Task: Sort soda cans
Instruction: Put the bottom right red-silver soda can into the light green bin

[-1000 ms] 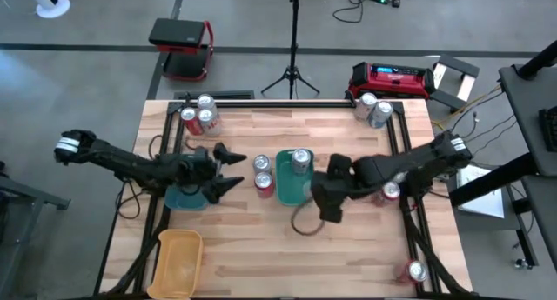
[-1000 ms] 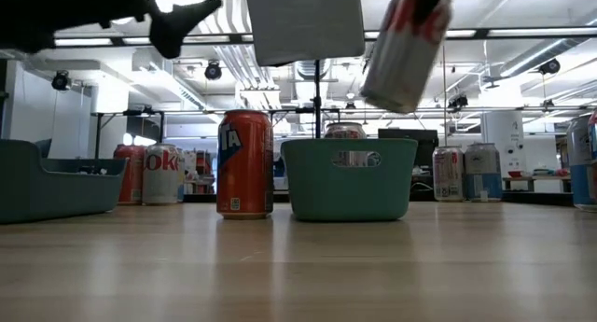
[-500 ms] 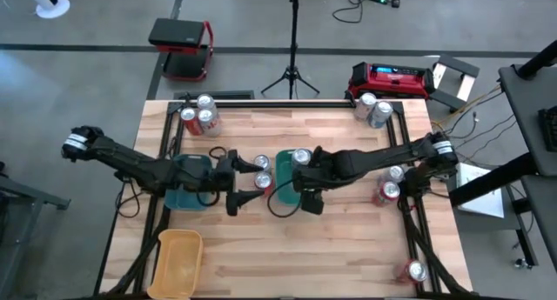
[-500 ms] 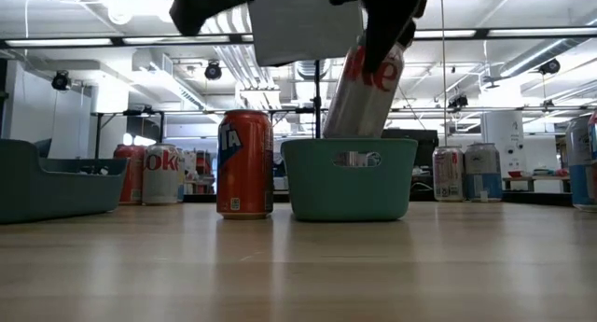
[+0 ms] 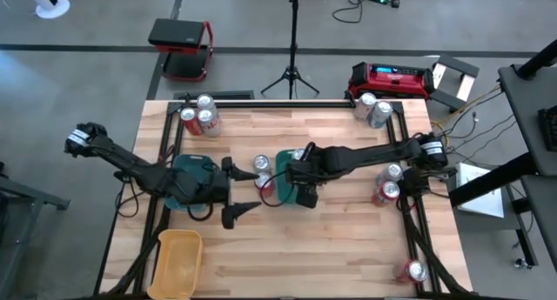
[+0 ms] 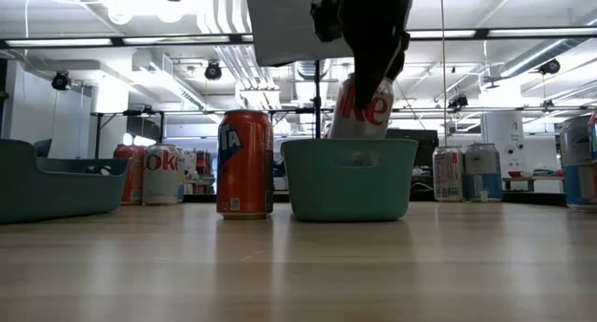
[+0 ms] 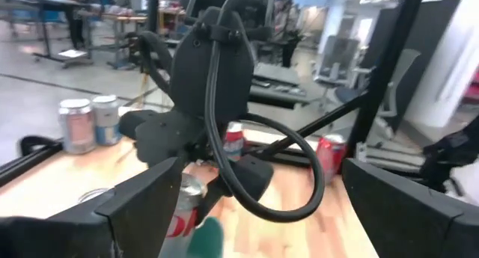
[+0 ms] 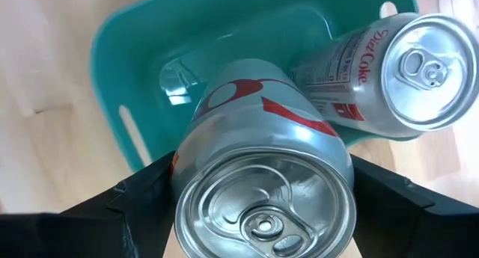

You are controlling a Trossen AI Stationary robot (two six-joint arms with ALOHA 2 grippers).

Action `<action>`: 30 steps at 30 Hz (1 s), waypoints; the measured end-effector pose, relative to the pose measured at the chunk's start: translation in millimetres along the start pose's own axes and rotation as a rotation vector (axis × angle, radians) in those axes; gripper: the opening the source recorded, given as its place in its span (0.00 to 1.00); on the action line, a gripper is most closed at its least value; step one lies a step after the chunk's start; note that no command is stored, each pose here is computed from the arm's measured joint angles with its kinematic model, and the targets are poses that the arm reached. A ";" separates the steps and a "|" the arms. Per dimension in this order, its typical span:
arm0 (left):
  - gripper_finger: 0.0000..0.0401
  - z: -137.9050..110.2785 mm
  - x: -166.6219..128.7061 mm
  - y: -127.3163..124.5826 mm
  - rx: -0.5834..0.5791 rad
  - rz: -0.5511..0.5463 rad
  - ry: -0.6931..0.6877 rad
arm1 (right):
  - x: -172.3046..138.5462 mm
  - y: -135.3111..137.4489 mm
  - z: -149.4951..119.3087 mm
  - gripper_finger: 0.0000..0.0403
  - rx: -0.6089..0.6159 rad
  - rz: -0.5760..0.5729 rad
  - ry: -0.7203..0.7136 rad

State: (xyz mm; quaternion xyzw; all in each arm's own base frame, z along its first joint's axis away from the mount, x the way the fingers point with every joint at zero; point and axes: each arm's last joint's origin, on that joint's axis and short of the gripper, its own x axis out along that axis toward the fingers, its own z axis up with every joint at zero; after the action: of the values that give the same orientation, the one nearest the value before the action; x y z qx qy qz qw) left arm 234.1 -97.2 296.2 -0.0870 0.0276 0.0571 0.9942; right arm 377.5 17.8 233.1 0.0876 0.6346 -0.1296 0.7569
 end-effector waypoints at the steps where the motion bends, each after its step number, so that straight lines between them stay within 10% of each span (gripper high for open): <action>1: 0.88 -0.1 -0.1 -0.1 0.003 0.011 0.008 | 2.3 -1.3 0.7 0.76 0.005 0.005 0.008; 30: 0.88 -1.0 6.2 -4.4 0.057 0.051 0.099 | 36.8 -29.2 1.8 0.86 0.081 0.055 0.026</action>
State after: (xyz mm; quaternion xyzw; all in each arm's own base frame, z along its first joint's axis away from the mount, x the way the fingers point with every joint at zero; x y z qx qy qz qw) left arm 240.7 -101.0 295.6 -0.0605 0.0807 0.0771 0.9919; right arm 376.1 -13.7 198.2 0.1375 0.6360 -0.1332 0.7476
